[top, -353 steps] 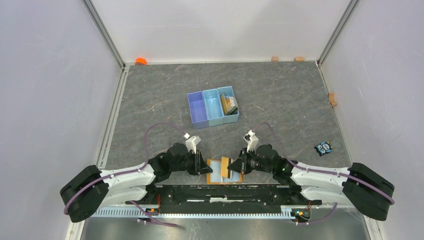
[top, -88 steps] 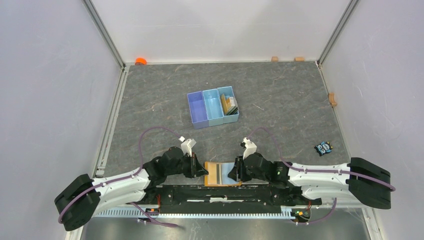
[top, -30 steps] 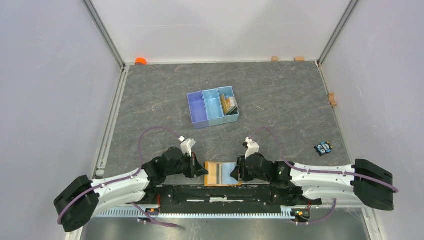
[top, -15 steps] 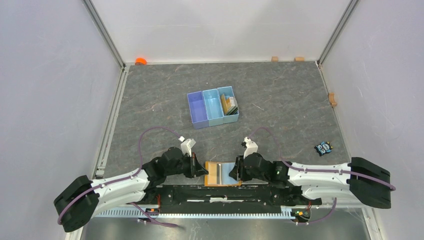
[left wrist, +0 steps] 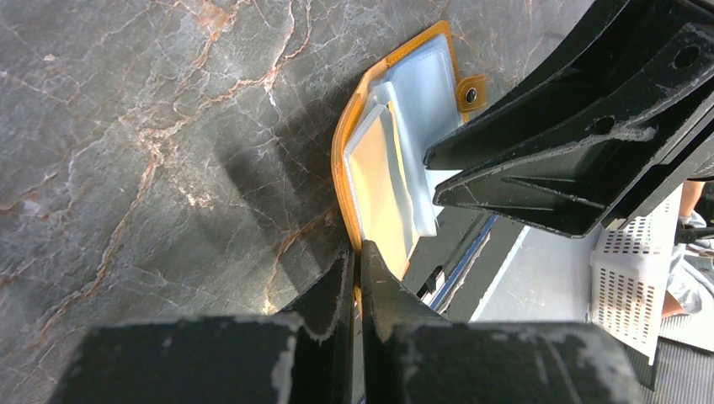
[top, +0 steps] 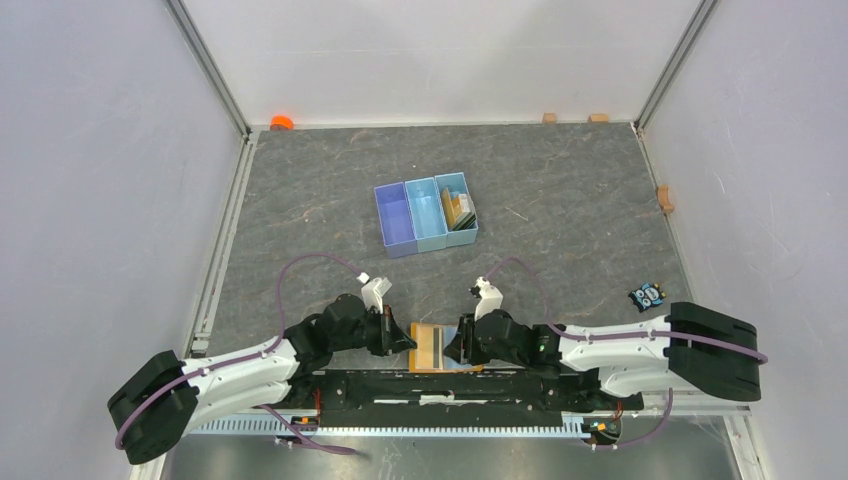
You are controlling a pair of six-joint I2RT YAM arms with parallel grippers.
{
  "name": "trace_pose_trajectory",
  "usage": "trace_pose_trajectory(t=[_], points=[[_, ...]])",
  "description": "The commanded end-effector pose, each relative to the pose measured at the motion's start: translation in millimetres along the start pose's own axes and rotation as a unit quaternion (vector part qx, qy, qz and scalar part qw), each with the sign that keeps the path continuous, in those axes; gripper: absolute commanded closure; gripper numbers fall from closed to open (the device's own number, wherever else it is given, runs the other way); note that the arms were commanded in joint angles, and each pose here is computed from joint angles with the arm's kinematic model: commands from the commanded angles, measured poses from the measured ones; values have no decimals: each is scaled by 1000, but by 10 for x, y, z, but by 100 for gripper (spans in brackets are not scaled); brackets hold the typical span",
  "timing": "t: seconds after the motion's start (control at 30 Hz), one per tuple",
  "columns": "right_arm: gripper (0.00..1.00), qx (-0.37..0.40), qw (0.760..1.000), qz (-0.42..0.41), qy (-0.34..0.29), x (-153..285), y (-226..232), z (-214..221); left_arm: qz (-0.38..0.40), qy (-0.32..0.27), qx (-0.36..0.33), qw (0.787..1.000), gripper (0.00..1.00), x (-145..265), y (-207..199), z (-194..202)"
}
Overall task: Put the credit cards into the card holder
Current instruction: Turn over the card slot in the card holder.
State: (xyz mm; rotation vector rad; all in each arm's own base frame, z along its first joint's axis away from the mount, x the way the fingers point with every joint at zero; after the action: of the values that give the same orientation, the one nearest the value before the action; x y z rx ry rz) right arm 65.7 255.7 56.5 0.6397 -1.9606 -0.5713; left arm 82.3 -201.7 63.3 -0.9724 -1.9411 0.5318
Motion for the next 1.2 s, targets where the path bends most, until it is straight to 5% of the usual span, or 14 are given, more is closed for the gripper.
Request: trace_pose_trajectory(t=[0.0,0.6,0.93,1.17], points=[[62,14,998,44,51,-31,-261,246,10,-9,-8,1000,98,-1,-27,-32],[62,29,993,-112,-16,71,429,-49,-19,-22,14,999,98,17,96,17],[56,30,998,26,-42,236,-42,-123,-24,-24,15,999,98,19,108,13],[56,10,999,26,-42,281,-176,-69,-25,-23,16,999,98,17,108,13]])
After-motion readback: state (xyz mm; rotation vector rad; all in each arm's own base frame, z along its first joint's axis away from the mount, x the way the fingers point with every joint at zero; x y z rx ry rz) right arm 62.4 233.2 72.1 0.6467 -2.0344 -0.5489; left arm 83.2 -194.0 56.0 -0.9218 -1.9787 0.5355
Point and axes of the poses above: each gripper's point midway between its finger pads, its own x axis back along the fingers, its own y axis along the line the jaws close on, z = x × y, the point moved 5 cm from there along x, back along the fingers, and after that the axes turned 6 degrees about -x, right-handed, at the moved point
